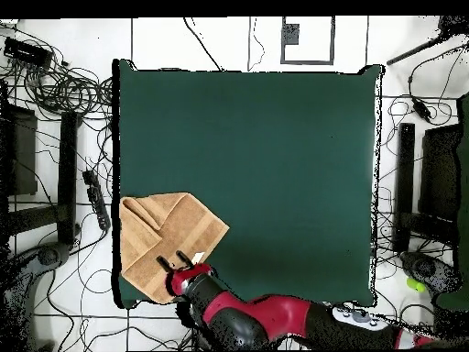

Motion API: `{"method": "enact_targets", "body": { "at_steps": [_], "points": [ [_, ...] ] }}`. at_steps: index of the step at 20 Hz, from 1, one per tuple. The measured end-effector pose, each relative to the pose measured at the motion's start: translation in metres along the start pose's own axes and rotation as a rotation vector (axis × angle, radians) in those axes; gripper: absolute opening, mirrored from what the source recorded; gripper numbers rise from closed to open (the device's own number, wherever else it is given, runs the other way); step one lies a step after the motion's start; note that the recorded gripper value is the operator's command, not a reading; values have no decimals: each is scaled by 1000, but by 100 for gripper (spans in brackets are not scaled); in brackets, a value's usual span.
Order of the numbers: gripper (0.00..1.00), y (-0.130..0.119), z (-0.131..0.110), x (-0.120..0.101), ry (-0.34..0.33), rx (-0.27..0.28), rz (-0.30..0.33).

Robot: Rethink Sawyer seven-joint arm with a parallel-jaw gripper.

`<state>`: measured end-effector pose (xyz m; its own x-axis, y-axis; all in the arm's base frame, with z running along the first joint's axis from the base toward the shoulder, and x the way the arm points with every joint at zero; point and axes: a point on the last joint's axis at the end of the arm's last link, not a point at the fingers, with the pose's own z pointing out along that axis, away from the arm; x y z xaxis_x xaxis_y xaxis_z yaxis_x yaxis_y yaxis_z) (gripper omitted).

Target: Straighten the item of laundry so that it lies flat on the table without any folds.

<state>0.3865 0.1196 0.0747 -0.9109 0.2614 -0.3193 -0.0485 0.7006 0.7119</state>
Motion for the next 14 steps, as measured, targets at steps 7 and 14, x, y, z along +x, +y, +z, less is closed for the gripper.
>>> {"method": "enact_targets", "body": {
  "at_steps": [7, 14],
  "points": [
    [100, -30, 10, -27, -15, 41, -25],
    [100, -62, 34, -48, 39, 54, -45]
  ]
}}
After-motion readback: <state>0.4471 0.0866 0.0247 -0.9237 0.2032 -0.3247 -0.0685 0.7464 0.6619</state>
